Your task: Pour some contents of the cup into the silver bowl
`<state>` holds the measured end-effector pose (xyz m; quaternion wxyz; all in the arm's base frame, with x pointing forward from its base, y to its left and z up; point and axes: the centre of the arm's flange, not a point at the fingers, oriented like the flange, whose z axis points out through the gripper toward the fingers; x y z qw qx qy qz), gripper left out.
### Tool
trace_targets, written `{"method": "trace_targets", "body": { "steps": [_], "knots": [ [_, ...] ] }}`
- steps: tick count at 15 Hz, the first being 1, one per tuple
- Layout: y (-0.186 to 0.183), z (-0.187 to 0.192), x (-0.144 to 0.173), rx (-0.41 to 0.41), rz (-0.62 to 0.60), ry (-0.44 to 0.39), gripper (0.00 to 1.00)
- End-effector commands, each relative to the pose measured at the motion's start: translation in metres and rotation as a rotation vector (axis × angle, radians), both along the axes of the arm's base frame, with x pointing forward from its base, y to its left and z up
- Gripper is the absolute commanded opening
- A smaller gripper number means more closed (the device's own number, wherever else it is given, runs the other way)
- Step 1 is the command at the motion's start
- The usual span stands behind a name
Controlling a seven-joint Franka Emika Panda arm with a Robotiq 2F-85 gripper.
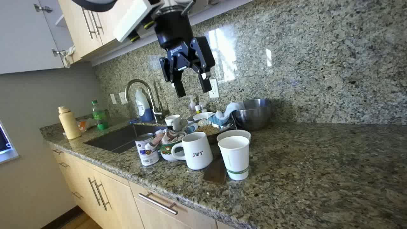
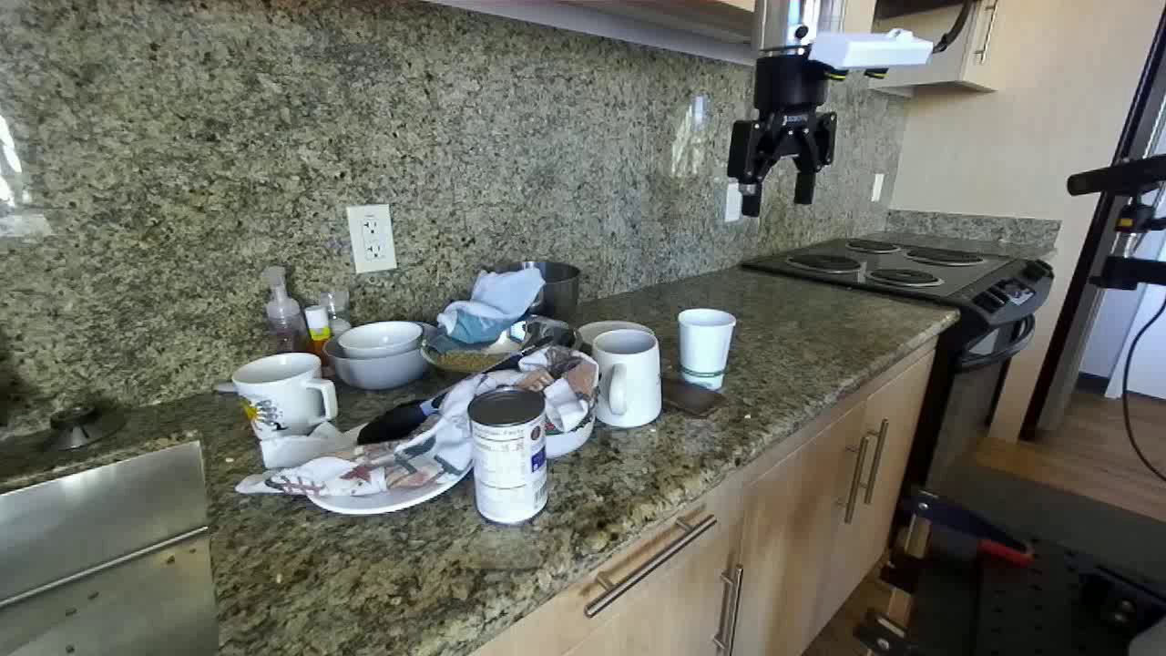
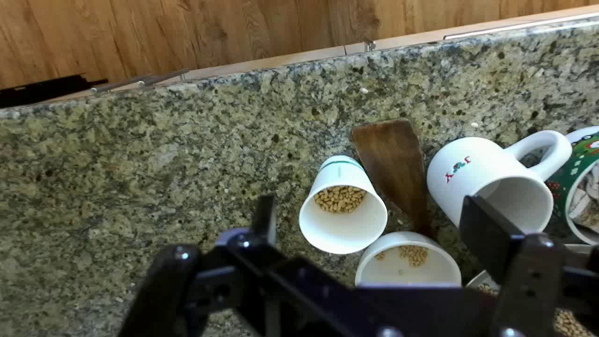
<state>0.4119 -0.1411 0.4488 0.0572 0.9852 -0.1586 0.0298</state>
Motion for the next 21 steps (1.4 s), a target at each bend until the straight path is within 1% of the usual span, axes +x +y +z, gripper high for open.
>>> {"method": "trace_targets", "body": {
  "steps": [1,8,10,13,17,21],
  "knots": [
    [0.000,0.000,0.000,0.000,0.000,0.000,1.00],
    [0.000,0.000,0.000,0.000,0.000,0.000,1.00],
    [-0.003,-0.006,0.005,0.014,-0.019,0.004,1.00],
    [-0.013,-0.020,0.012,0.029,-0.099,0.000,1.00],
    [-0.036,-0.049,0.021,0.065,-0.210,-0.009,1.00],
    [-0.055,-0.079,0.033,0.090,-0.279,-0.026,1.00]
  ]
}}
